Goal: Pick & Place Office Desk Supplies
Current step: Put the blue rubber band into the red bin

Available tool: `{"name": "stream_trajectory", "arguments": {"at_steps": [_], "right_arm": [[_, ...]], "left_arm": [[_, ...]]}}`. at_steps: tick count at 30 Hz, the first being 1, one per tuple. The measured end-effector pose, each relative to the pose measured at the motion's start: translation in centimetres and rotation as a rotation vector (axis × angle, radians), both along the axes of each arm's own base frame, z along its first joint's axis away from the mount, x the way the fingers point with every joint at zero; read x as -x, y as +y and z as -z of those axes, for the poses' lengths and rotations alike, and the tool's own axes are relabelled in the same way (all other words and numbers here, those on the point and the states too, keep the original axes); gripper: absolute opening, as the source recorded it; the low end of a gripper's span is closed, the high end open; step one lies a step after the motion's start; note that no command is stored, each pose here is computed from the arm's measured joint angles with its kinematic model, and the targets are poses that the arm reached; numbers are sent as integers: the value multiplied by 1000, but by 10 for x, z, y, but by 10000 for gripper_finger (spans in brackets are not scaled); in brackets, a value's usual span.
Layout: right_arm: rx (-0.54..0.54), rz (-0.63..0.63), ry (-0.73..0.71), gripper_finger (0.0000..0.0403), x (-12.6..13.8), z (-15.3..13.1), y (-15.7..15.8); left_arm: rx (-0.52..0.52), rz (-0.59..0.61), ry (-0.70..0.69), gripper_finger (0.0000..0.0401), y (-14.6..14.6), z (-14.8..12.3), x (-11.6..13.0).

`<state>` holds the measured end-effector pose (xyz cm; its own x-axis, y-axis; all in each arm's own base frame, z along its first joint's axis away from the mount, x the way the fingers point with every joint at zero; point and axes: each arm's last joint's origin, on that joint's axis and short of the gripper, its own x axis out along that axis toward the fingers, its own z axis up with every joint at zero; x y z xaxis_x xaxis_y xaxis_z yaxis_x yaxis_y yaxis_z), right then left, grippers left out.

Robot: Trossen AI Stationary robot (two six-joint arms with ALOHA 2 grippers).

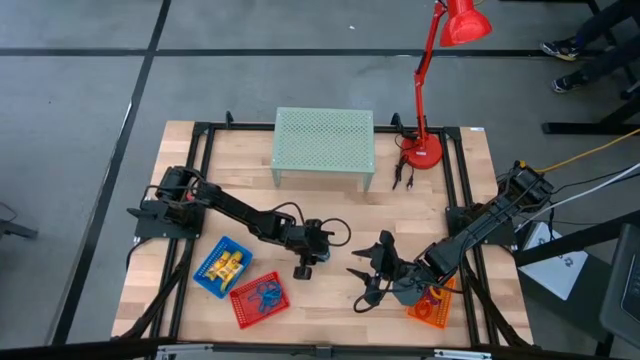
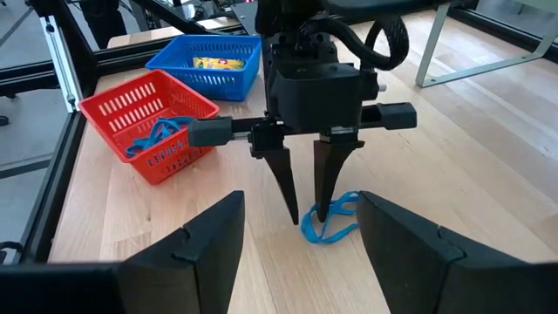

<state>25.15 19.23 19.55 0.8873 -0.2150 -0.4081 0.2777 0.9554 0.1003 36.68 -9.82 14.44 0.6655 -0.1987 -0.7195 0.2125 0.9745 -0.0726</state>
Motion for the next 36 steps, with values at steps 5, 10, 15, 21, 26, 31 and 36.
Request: {"name": "stream_trajectory", "arguments": {"at_steps": [5, 10, 15, 21, 26, 31, 36], "right_arm": [[-6, -9, 4, 225, 0, 0, 0], [-11, -11, 1, 225, 0, 0, 1], [-4, -14, 2, 225, 0, 0, 1], [-3, -15, 2, 225, 0, 0, 1], [-3, -15, 2, 225, 0, 0, 1], [-3, -15, 2, 225, 0, 0, 1], [-3, -15, 2, 225, 0, 0, 1]], "left_arm": [[-3, -2, 24, 99, 0, 8, -1], [-5, -4, 21, 98, 0, 11, -2], [-18, -1, 5, 85, 2, 10, -3], [0, 3, -14, 77, 4, 9, -5], [8, 5, -11, 81, 6, 9, -6], [9, 6, -11, 76, 7, 9, -6], [5, 10, -13, 63, 7, 9, -6]]}}
